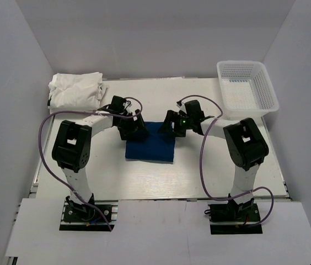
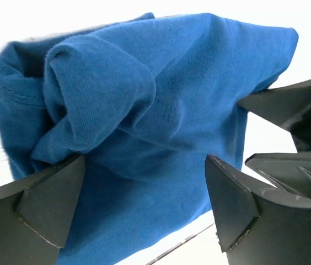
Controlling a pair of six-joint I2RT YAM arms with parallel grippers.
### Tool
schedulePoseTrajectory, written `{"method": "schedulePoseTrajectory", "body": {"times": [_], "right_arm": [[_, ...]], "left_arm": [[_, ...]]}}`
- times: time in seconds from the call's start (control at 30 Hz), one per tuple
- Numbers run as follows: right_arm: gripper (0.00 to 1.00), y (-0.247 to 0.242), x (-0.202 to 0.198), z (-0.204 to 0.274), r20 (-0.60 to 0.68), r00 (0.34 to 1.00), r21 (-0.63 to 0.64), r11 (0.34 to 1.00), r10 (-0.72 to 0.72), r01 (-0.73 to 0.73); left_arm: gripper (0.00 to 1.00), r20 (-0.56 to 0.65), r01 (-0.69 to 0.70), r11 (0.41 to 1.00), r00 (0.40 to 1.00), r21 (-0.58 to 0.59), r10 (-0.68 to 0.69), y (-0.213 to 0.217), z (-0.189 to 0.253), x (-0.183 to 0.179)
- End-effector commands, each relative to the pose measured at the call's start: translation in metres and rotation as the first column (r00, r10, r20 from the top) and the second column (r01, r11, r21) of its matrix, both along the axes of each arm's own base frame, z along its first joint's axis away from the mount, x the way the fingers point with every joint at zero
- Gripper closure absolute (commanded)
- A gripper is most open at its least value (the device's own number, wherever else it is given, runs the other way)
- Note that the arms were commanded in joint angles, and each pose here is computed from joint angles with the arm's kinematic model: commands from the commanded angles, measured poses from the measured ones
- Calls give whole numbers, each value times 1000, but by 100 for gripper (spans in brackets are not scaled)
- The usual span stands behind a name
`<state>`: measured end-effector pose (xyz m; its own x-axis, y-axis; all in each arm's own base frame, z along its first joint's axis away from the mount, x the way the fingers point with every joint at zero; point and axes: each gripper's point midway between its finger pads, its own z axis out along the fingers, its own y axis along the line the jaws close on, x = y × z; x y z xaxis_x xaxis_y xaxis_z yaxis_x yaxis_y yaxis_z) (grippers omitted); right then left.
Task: Fold and stack the t-shirts
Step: Smooth out wrinkles on the folded tshirt
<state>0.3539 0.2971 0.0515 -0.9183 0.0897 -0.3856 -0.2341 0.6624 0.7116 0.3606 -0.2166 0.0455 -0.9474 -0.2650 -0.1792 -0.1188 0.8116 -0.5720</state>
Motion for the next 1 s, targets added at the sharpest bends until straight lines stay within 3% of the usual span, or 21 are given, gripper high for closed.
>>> {"method": "schedulePoseTrajectory", "body": {"times": [0.0,0.13,0.2,0.3,0.33,0.53,0.8,0.97], "right_arm": [[9,-3,13,16,90,996,-64,998,1,5],[9,-4,1,58,154,987,-55,998,41,-32],[9,-4,-13,80,186,981,-30,998,51,-46],[9,-5,-42,91,169,984,19,998,60,-64],[9,4,-47,99,202,976,53,995,78,-90],[9,10,-86,70,114,987,94,987,117,-128],[9,-5,-123,-23,-137,988,38,997,65,-61],[9,-15,-122,-37,-156,988,-33,999,14,-19]], "left_arm": [[0,108,20,998,994,66,-27,5,29,15],[0,251,5,999,968,41,-15,0,95,29],[0,295,11,999,955,-32,-2,-5,125,19],[0,301,80,986,953,-145,-33,-19,130,-9],[0,258,68,982,966,-177,-21,-17,119,-29],[0,126,69,963,991,-260,-37,-20,57,-77],[0,-111,-10,996,994,-91,0,11,-27,-107],[0,-99,-20,998,995,-54,15,23,-21,-124]]}}
